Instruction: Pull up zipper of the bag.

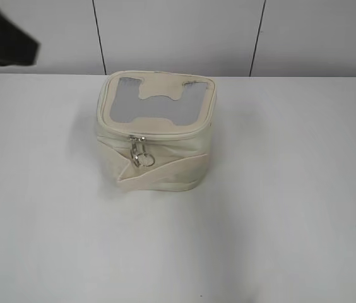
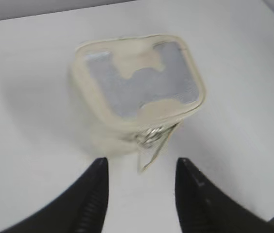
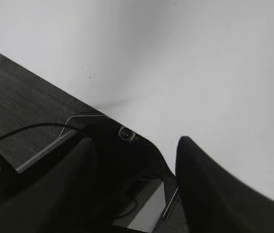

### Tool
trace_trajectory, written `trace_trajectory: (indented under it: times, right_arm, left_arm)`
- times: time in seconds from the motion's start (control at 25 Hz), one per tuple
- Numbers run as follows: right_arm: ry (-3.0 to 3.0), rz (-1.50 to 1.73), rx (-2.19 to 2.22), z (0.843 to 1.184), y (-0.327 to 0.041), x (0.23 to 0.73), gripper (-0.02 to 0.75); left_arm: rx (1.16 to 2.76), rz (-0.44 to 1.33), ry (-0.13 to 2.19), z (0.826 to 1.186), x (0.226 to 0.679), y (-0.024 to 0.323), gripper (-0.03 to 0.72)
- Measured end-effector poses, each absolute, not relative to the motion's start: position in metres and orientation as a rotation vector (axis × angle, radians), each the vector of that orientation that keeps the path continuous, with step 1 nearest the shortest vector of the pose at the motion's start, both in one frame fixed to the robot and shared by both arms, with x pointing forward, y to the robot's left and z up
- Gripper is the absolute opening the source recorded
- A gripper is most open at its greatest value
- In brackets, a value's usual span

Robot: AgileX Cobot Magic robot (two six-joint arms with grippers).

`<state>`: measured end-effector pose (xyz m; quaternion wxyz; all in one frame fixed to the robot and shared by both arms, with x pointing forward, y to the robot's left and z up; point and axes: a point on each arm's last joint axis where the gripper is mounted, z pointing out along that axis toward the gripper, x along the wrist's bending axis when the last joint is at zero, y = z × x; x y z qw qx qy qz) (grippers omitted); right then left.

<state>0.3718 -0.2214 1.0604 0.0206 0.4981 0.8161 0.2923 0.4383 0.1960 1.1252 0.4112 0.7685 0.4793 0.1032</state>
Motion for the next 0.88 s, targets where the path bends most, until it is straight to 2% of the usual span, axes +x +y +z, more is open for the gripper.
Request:
trace_trajectory:
  times: [0.16,0.36,0.48,0.64,0.88]
  right_arm:
    - [2.408,1.000,1.579,1.067,-0.236,0.335,0.424]
    - [2.318,0.996,1.559,1.064,-0.256,0.293,0.424]
    - [2.242,0.999,1.486,1.065,-0.270,0.270,0.424]
    - [2.108,1.054,1.380,1.059,-0.283,0.246,0.424]
    - [1.913,1.194,1.250,1.055,-0.293,0.228,0.424]
  left_arm:
    - [1.880,0.508,1.343,1.133,0.351,0.251,0.354]
    - [1.806,0.623,1.414,1.115,0.263,0.295,0.354]
    - [1.697,0.697,1.347,1.096,0.223,0.312,0.354]
    - [1.701,0.705,1.354,1.070,0.218,0.314,0.354]
    - [1.700,0.721,1.223,1.066,0.233,0.303,0.354]
